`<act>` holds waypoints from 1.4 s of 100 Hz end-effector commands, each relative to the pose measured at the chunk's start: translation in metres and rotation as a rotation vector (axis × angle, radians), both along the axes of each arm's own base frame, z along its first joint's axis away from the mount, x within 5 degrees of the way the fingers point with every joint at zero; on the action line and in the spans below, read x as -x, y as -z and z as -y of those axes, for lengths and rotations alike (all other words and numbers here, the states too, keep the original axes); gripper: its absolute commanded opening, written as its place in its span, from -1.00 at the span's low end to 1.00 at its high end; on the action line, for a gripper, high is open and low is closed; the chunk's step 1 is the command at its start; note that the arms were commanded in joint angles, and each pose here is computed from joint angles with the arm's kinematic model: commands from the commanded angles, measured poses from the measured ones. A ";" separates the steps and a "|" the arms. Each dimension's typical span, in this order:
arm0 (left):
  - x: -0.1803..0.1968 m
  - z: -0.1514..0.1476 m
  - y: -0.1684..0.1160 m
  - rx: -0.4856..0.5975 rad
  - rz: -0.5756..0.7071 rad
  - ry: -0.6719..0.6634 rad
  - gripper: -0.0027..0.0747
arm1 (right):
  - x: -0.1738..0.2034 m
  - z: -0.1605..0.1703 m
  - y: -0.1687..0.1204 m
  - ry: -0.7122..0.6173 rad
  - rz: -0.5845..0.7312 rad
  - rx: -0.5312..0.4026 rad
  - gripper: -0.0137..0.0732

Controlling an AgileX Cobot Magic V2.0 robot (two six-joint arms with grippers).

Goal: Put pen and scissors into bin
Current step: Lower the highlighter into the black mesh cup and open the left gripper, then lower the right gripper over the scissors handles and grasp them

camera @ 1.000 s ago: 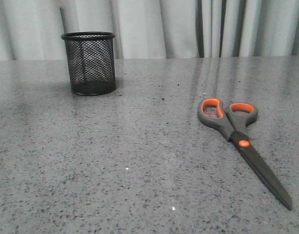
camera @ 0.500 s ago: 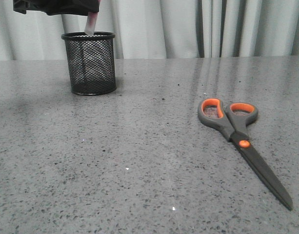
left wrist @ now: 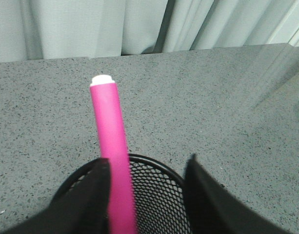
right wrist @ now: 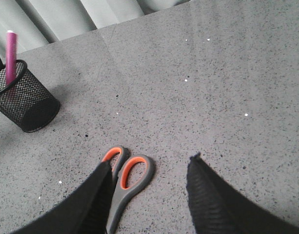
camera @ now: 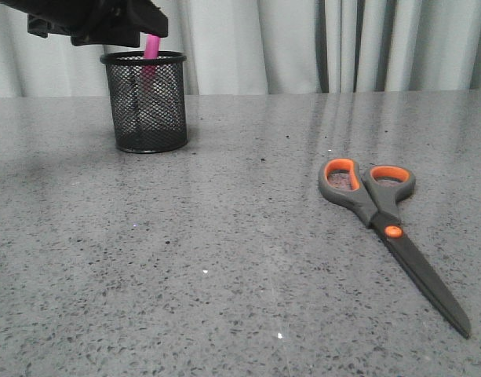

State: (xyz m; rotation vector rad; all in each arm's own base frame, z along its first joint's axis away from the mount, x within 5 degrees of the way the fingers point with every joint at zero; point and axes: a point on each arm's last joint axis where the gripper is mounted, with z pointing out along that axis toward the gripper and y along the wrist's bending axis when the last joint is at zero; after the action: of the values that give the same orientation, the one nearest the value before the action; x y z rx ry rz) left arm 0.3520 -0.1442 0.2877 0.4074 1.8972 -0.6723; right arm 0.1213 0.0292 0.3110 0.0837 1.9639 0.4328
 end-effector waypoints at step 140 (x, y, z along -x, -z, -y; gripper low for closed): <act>0.294 -0.103 -0.167 0.162 0.821 -0.144 -0.31 | -0.127 -0.124 0.016 -0.418 -0.737 0.432 0.22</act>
State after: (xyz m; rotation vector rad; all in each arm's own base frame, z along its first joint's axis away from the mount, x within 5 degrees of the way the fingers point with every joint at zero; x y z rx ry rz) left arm 0.0602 -0.0416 0.4471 0.3792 1.0936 -0.4129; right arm 0.2469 0.1558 0.2791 -0.5463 2.8369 0.2683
